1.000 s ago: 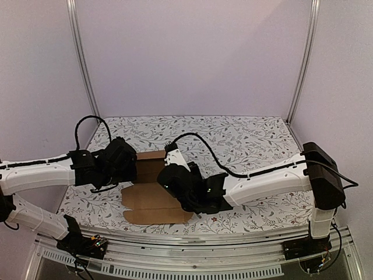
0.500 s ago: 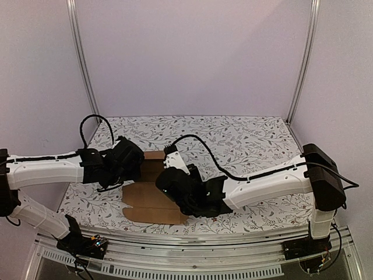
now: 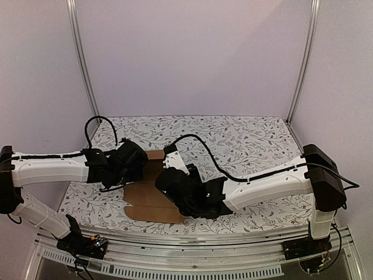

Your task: Fold the paper box

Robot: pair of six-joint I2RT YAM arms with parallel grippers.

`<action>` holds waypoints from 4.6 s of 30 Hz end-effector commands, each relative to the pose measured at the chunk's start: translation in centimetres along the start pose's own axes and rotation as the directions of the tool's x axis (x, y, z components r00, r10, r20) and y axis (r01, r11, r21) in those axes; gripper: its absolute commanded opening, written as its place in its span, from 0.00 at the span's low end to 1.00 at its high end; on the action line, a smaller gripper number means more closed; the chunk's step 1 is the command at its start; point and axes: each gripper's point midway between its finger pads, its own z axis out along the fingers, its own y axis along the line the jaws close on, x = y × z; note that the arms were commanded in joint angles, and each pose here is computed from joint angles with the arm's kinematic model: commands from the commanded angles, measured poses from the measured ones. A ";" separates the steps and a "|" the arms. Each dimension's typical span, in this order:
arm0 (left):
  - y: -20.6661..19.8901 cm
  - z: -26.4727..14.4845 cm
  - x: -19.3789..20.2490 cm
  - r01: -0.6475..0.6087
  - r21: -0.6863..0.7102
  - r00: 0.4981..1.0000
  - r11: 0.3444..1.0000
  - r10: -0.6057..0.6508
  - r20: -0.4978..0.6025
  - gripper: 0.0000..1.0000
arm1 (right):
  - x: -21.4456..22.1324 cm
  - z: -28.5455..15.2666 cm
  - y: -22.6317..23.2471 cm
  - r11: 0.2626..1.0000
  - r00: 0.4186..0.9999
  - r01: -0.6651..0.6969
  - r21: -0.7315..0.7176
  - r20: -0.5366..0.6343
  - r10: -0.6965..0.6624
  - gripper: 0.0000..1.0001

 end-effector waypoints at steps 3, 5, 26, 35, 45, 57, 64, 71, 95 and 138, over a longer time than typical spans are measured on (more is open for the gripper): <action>-0.9 -0.8 0.2 0.004 0.058 1.000 0.998 -0.004 -0.008 0.32 | -0.5 -0.2 1.8 0.995 0.998 -0.054 -0.078 0.006 0.055 0.00; -0.5 -1.0 0.2 0.003 0.056 1.000 0.998 -0.002 -0.012 0.35 | -0.1 0.4 1.5 0.997 0.999 -0.051 -0.066 -0.003 0.051 0.00; 2.1 -3.6 2.3 -0.005 0.169 0.998 0.986 0.015 -0.057 0.62 | 5.1 4.7 -1.1 1.000 0.996 -0.019 -0.004 -0.085 0.018 0.00; 2.7 -4.7 2.3 -0.022 0.221 0.999 0.975 0.031 -0.036 0.62 | 7.4 5.6 -2.2 0.999 0.998 -0.030 0.043 -0.060 0.033 0.00; -0.1 -5.0 0.2 -0.056 0.315 0.998 0.947 0.056 0.007 0.62 | 9.7 4.6 -2.7 0.997 0.998 -0.033 -0.075 0.058 0.038 0.00; -9.5 -5.5 -2.0 -0.204 0.562 0.977 0.802 0.202 0.066 0.61 | 11.5 3.7 -1.9 0.972 0.983 0.045 -0.229 0.183 -0.002 0.00; -14.6 -5.3 -0.5 -0.230 0.713 0.960 0.662 0.273 0.057 0.44 | 12.7 4.5 -2.3 0.966 0.989 0.028 -0.257 0.147 0.011 0.00; -17.7 -5.2 0.2 -0.220 0.796 0.957 0.564 0.285 0.064 0.07 | 13.4 4.9 -2.6 0.962 0.992 -0.014 -0.272 0.114 0.047 0.00; -18.1 0.8 5.2 -0.191 0.758 0.939 0.623 0.341 -0.044 0.00 | 14.2 5.4 -2.3 0.961 0.992 -0.068 -0.269 0.089 0.095 0.02; -17.3 2.0 6.3 -0.173 0.733 0.938 0.658 0.337 -0.080 0.00 | 12.5 7.5 -3.4 0.980 0.982 -0.115 -0.162 0.133 0.137 0.22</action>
